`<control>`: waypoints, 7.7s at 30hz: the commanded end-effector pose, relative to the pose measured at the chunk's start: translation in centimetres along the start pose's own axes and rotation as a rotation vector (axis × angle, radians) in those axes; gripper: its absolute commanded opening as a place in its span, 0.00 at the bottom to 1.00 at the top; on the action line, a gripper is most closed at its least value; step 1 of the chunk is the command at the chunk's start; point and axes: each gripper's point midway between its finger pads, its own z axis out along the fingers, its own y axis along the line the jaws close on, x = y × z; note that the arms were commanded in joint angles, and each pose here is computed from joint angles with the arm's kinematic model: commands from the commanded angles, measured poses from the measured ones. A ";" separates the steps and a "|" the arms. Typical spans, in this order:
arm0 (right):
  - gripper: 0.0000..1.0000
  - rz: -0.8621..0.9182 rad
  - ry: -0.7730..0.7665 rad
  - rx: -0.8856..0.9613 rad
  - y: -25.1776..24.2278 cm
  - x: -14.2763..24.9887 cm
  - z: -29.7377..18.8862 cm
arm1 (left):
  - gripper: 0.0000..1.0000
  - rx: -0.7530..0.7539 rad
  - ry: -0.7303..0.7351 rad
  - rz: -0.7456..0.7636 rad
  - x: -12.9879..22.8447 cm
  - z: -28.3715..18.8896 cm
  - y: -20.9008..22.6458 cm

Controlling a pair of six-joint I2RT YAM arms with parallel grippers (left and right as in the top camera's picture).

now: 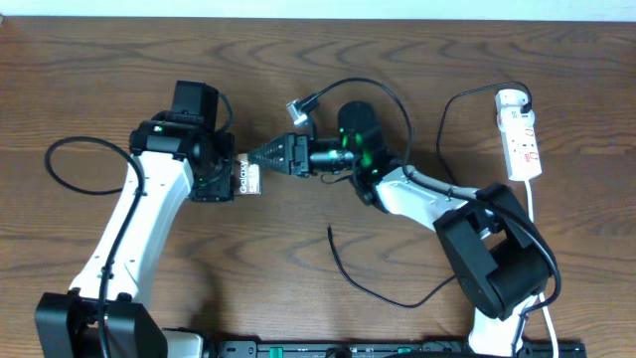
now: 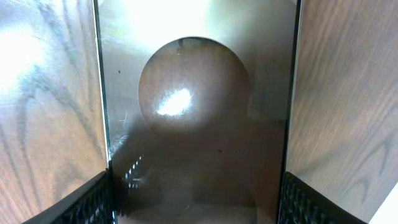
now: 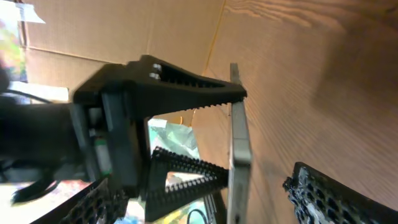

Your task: Plug charger to phone and switch on socket

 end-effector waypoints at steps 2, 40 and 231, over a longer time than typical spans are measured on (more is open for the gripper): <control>0.83 0.006 -0.026 0.018 0.0 -0.2 1.0 | 0.07 0.045 -0.023 -0.001 0.2 -0.8 -1.0; 0.40 0.049 -0.050 0.161 -2.5 1.8 3.2 | 0.07 0.051 0.091 -0.003 2.8 -0.9 -1.2; 0.01 0.351 -0.237 -0.142 2.8 -7.0 -3.6 | 0.07 1.205 0.258 0.383 3.5 -5.9 -11.8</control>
